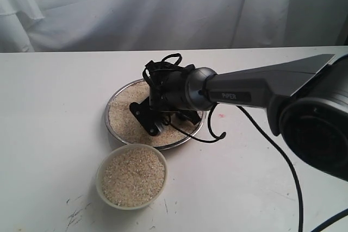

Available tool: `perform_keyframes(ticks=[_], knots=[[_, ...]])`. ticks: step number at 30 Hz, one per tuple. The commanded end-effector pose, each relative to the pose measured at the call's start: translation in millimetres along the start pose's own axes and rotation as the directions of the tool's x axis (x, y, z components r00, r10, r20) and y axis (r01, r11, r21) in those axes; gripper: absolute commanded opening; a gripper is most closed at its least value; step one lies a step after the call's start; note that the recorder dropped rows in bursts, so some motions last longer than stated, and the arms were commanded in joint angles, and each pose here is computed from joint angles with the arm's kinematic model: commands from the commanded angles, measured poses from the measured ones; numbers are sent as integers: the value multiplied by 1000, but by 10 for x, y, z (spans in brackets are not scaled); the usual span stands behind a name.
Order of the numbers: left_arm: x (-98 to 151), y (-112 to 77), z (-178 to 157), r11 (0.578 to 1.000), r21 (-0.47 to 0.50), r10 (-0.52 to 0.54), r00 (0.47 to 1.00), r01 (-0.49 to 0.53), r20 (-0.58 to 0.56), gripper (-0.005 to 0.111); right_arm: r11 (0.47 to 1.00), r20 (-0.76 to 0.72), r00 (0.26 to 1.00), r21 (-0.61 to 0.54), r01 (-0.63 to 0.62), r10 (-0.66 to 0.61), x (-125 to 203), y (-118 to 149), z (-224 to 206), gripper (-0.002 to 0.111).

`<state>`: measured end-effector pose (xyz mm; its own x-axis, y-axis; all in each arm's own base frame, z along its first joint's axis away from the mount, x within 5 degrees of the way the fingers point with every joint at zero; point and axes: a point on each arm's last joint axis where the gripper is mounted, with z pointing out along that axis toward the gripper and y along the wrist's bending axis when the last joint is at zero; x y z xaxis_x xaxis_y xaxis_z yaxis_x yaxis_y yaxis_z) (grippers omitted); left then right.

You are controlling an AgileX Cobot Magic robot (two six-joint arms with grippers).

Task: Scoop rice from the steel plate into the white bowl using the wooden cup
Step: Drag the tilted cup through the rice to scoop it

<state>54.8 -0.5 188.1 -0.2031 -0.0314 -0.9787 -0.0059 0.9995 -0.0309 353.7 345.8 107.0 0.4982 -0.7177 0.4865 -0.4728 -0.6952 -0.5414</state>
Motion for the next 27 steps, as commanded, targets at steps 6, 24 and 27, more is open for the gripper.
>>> perform_keyframes(ticks=[6, 24, 27], knots=[[7, -1, 0, 1000, 2, -4, 1000, 4, 7, 0, 994, 135, 986, -59, -93, 100, -85, 62, 48, 0], [7, -1, 0, 1000, 2, -4, 1000, 4, 7, 0, 971, 256, 939, -119, -206, 230, -84, 90, 97, 0], [7, -1, 0, 1000, 2, -4, 1000, 4, 7, 0, 972, 267, 936, -125, -201, 228, -91, 98, 104, 0]])
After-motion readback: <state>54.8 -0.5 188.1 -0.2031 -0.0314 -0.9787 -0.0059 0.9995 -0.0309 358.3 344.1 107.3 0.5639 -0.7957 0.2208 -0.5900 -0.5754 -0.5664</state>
